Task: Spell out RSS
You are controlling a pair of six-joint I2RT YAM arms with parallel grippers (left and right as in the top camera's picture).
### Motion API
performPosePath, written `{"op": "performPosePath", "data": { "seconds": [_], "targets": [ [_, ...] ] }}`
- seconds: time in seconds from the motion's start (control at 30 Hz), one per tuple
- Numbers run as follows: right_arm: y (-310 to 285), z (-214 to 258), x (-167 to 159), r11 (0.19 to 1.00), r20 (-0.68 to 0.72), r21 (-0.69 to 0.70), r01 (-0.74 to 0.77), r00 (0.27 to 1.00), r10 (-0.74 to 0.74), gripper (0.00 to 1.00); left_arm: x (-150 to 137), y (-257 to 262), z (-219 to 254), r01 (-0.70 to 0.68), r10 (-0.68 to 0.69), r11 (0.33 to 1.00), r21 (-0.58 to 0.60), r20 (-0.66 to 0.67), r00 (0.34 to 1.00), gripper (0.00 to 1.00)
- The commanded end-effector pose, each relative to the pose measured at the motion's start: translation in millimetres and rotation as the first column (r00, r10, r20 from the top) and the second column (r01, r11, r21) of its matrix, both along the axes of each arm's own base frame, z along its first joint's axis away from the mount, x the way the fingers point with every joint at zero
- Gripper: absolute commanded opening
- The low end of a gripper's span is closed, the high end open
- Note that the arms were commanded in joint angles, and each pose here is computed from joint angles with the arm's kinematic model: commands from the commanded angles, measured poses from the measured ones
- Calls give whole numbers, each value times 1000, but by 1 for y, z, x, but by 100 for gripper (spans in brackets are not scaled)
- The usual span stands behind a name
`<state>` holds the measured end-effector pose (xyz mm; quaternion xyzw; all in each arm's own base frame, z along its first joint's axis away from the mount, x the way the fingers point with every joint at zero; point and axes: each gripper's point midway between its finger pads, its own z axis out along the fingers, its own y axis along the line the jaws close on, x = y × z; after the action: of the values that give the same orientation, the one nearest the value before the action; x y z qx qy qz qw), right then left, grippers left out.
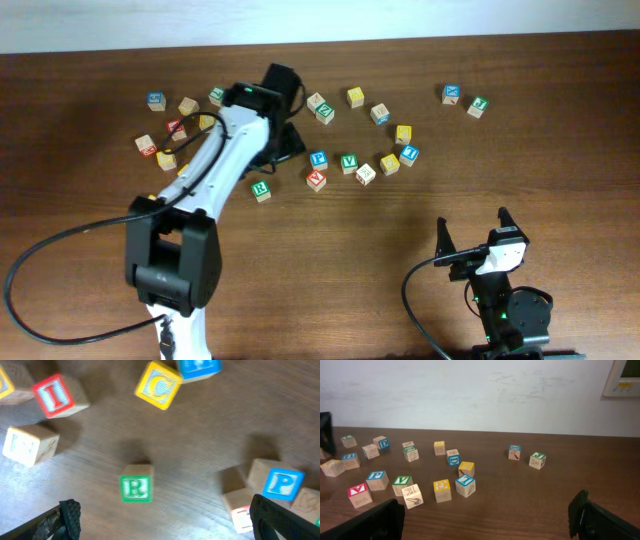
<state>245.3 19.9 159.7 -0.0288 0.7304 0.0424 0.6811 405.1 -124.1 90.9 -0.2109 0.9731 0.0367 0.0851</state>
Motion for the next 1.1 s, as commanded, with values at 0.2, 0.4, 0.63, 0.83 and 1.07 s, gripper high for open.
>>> {"op": "performPosePath", "data": {
  "seconds": [0.2, 0.4, 0.63, 0.83, 1.07],
  "targets": [
    [-2, -3, 0, 1000, -3, -4, 8, 1000, -8, 98, -39, 19, -38, -41, 35, 998, -36, -154, 988, 96],
    [-2, -3, 0, 1000, -3, -4, 8, 1000, -8, 98, -32, 6, -76, -14, 9, 998, -63, -71, 997, 87],
    [-2, -3, 0, 1000, -3, -3, 8, 1000, -8, 98, -29, 22, -82, -19, 20, 1000, 19, -40, 999, 66],
    [-2, -3, 0, 1000, -3, -4, 8, 1000, -8, 98, -23, 29, -88, -38, 38, 999, 16, -7, 999, 49],
    [-2, -3, 0, 1000, -3, -4, 8, 1000, -8, 98, -25, 30, -88, -44, 44, 999, 7, -18, 999, 30]
  ]
}}
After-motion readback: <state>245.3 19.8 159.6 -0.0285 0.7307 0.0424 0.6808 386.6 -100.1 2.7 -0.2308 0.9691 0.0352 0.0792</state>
